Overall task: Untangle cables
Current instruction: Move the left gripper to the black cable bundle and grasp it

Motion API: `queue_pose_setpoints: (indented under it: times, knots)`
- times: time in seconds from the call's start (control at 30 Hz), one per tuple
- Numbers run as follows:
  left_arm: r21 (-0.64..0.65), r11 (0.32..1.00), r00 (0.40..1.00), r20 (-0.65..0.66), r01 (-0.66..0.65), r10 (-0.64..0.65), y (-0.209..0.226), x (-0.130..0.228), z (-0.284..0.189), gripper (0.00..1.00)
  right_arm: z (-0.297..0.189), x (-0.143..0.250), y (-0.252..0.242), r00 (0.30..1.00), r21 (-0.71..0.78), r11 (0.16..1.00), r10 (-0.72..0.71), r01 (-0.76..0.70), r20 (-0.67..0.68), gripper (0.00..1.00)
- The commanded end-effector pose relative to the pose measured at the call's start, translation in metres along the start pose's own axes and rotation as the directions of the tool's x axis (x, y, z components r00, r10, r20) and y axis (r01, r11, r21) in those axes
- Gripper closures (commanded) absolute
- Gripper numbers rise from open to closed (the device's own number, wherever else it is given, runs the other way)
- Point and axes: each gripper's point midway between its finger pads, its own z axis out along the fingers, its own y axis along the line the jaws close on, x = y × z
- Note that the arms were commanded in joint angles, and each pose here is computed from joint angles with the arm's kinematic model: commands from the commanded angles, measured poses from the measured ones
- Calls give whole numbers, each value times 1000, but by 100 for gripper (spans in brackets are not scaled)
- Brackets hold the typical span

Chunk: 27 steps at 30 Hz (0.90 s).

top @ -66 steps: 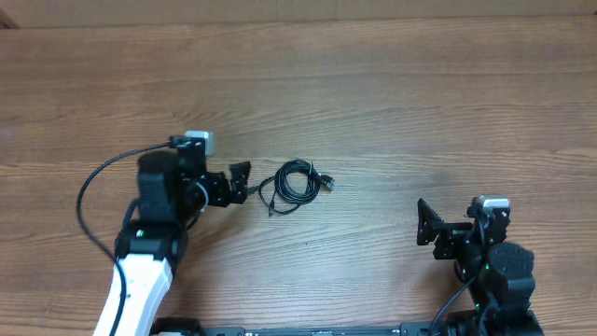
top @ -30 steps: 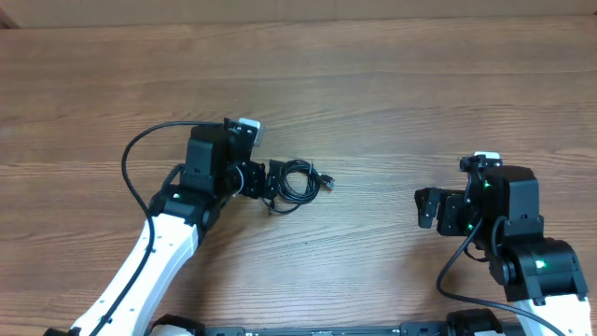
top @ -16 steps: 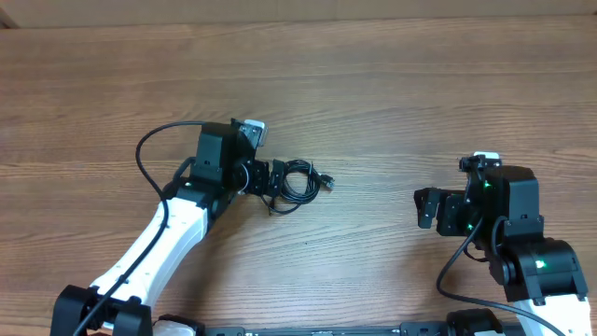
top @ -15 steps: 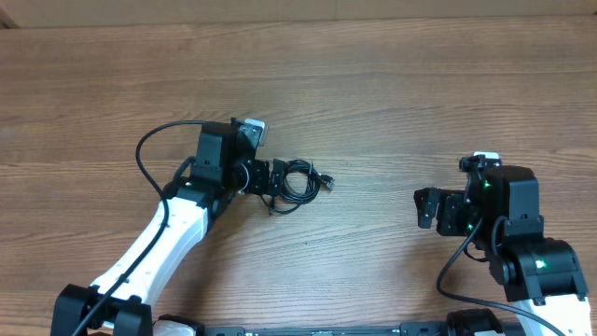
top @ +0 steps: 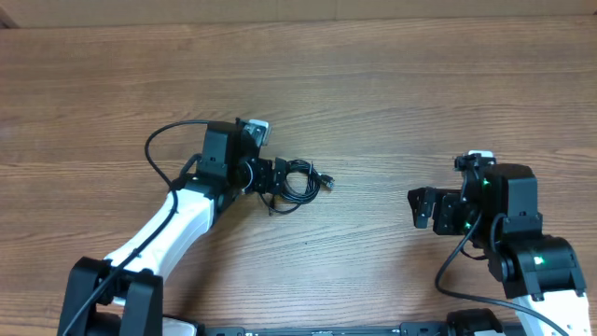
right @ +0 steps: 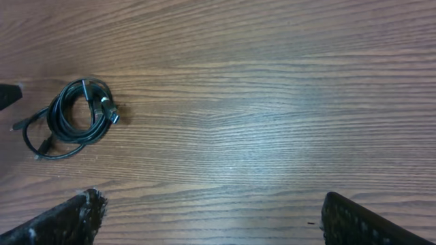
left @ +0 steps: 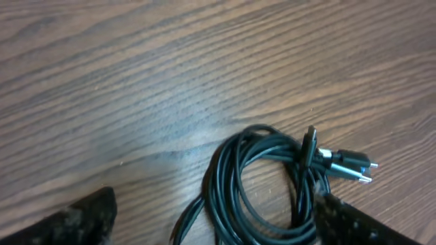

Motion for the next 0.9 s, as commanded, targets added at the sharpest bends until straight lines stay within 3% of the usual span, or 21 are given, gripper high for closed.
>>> queue_pose_setpoints:
  times: [0.0,0.17,0.33,0.5,0.87]
  knots:
    - [28,1000,1000,18,1,-2,-4,-9,3,18,-4,-9,2,1000,-9,1000,5,-5,19,0]
    - [24,1000,1000,-17,14,-14,-1,1,11,27,0,-8,2,1000,-7,1000,7,-7,3,0]
    - [32,999,996,-86,30,-27,-1,21,29,20,0,-8,2,1000,-7,1000,7,-7,2,0]
    - [38,999,987,-156,32,-26,-3,43,45,20,0,-8,2,1000,-7,1000,7,-7,2,0]
    - [53,999,991,-131,11,-4,-9,38,51,35,0,-8,2,1000,-7,1000,7,-7,2,0]
